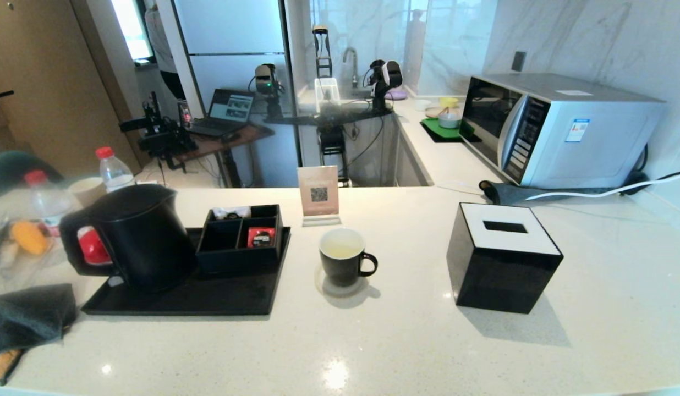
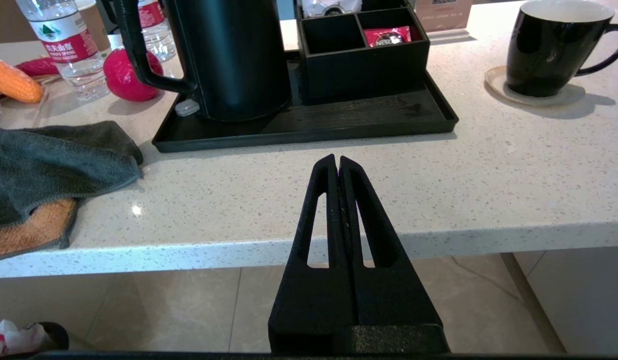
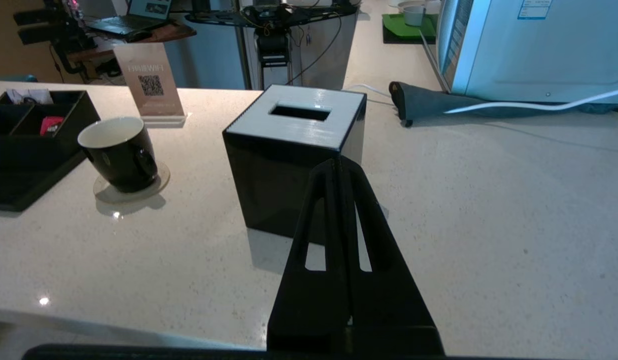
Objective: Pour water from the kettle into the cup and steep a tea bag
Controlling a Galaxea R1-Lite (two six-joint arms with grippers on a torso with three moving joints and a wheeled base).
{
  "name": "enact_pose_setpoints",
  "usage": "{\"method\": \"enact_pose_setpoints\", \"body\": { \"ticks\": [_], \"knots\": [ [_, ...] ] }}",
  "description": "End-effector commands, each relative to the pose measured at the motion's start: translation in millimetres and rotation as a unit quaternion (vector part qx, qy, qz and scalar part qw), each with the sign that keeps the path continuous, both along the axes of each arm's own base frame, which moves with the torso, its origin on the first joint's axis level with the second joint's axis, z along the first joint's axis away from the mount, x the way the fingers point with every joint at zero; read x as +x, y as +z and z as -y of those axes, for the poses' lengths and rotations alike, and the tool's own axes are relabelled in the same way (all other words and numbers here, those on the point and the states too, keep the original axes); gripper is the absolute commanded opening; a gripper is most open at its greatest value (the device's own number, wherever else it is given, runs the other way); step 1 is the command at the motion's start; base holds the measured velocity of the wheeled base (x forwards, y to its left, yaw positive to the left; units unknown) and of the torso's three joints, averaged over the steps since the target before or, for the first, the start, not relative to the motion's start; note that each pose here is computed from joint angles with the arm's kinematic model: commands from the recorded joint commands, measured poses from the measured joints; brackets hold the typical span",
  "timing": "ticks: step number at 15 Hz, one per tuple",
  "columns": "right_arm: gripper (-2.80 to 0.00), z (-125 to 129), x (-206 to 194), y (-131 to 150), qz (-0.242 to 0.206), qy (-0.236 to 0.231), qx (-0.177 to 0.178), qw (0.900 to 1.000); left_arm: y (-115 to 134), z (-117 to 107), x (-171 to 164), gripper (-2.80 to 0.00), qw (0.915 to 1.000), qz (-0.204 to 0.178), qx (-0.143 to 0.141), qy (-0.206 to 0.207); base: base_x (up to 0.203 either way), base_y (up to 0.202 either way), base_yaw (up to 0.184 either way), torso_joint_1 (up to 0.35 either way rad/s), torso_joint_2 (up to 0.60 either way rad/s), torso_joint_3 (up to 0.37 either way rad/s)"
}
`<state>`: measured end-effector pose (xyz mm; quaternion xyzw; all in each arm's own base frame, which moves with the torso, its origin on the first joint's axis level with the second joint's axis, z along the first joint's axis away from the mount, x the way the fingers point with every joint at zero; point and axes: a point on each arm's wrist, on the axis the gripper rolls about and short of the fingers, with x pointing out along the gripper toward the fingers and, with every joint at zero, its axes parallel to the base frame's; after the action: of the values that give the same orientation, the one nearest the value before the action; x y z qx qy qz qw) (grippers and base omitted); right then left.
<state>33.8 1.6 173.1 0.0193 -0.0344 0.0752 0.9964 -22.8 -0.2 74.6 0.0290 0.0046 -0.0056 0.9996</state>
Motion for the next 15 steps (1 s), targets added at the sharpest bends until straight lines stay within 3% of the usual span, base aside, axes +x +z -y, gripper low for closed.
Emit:
{"method": "enact_pose_setpoints", "body": {
  "ticks": [1, 6, 10, 15],
  "knots": [
    [-2.8, -2, -19, -17, 0.021, -0.001, -0.016, 1.0, 0, 0, 0, -2.8, 1.0, 0.0, 0.0, 0.0, 0.0, 0.0, 0.0, 0.0, 0.0, 0.0],
    [-2.8, -1, -34, -65, -0.021, -0.033, -0.073, 0.997, 0, 0, 0, -2.8, 1.0, 0.0, 0.0, 0.0, 0.0, 0.0, 0.0, 0.0, 0.0, 0.0],
    [-2.8, 1, -47, -88, -0.05, -0.07, -0.075, 0.994, 0, 0, 0, -2.8, 1.0, 0.0, 0.0, 0.0, 0.0, 0.0, 0.0, 0.0, 0.0, 0.0],
    [-2.8, 1, -56, -98, -0.043, -0.064, -0.059, 0.995, 0, 0, 0, -2.8, 1.0, 0.0, 0.0, 0.0, 0.0, 0.0, 0.0, 0.0, 0.0, 0.0]
  ]
}}
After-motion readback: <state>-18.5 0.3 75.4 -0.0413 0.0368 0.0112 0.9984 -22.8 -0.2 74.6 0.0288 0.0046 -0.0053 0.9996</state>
